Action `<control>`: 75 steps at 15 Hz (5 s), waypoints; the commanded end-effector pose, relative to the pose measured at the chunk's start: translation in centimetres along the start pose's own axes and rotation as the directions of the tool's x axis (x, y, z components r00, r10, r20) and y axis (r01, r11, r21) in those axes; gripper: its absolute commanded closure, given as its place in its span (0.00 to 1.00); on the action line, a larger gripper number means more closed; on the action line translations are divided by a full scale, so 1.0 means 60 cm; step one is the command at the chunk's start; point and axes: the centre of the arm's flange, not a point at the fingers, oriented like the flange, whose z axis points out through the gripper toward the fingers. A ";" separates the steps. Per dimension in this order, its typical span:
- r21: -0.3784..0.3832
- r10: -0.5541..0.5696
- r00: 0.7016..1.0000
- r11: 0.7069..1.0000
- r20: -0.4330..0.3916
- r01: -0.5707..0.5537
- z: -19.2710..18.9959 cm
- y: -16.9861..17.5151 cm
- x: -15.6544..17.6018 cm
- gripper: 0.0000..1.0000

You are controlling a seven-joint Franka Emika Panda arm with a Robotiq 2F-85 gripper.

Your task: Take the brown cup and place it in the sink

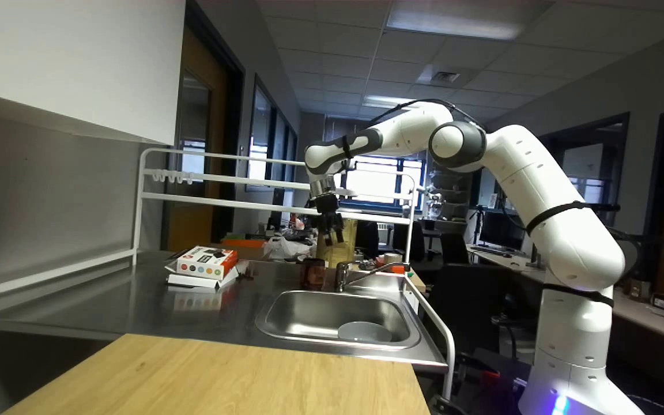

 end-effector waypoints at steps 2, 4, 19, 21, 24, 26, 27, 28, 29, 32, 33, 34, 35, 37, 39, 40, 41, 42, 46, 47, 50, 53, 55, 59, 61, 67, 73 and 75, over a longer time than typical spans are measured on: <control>0.052 0.013 0.998 0.999 -0.055 -0.011 -0.042 0.063 0.133 0.00; 0.037 0.058 0.994 0.998 -0.096 -0.054 -0.034 0.078 0.161 0.00; 0.062 0.299 0.930 0.954 -0.215 -0.293 0.042 0.155 0.277 0.00; 0.070 0.303 0.928 0.953 -0.215 -0.295 0.052 0.158 0.283 0.00; 0.070 0.309 0.928 0.951 -0.208 -0.301 0.058 0.161 0.285 0.00; 0.063 0.309 0.929 0.951 -0.203 -0.302 0.061 0.165 0.285 0.25; 0.068 0.311 0.930 0.950 -0.199 -0.303 0.060 0.167 0.284 0.33; 0.067 0.309 0.931 0.951 -0.196 -0.302 0.061 0.168 0.284 0.41; 0.067 0.306 0.933 0.952 -0.191 -0.298 0.062 0.167 0.284 0.48; 0.062 0.292 0.936 0.956 -0.195 -0.285 0.059 0.163 0.284 0.71; 0.064 0.289 0.938 0.957 -0.192 -0.282 0.059 0.162 0.285 0.80; 0.063 0.288 0.939 0.958 -0.189 -0.281 0.060 0.161 0.286 0.87; 0.061 0.289 0.939 0.957 -0.186 -0.283 0.061 0.161 0.286 0.95; 0.062 0.296 0.939 0.955 -0.178 -0.289 0.063 0.163 0.286 0.98; 0.063 0.303 0.938 0.953 -0.167 -0.297 0.067 0.166 0.285 0.97; 0.064 0.306 0.938 0.952 -0.162 -0.299 0.065 0.167 0.284 0.97; 0.064 0.313 0.936 0.950 -0.160 -0.306 0.062 0.167 0.282 0.97; 0.060 0.326 0.933 0.945 -0.155 -0.320 0.057 0.167 0.279 0.97; 0.053 0.362 0.922 0.932 -0.137 -0.358 0.021 0.160 0.251 0.97; 0.050 0.370 0.920 0.929 -0.130 -0.366 0.006 0.153 0.236 0.97; 0.059 0.319 0.941 0.947 -0.110 -0.314 -0.045 0.117 0.174 0.97; 0.054 0.253 0.965 0.967 -0.060 -0.250 -0.097 0.081 0.107 0.97; 0.057 0.173 0.984 0.984 -0.036 -0.170 -0.116 0.061 0.072 0.97; 0.065 -0.054 0.999 0.996 -0.002 0.054 -0.111 0.026 0.072 0.97; 0.069 -0.162 0.986 0.985 0.021 0.161 -0.085 0.010 0.088 0.97; 0.140 -0.467 0.880 0.880 0.082 0.454 0.046 -0.023 0.119 0.97; 0.112 -0.507 0.862 0.858 0.023 0.502 0.138 -0.086 0.171 0.96; 0.100 -0.500 0.865 0.859 -0.044 0.502 0.151 -0.110 0.199 0.96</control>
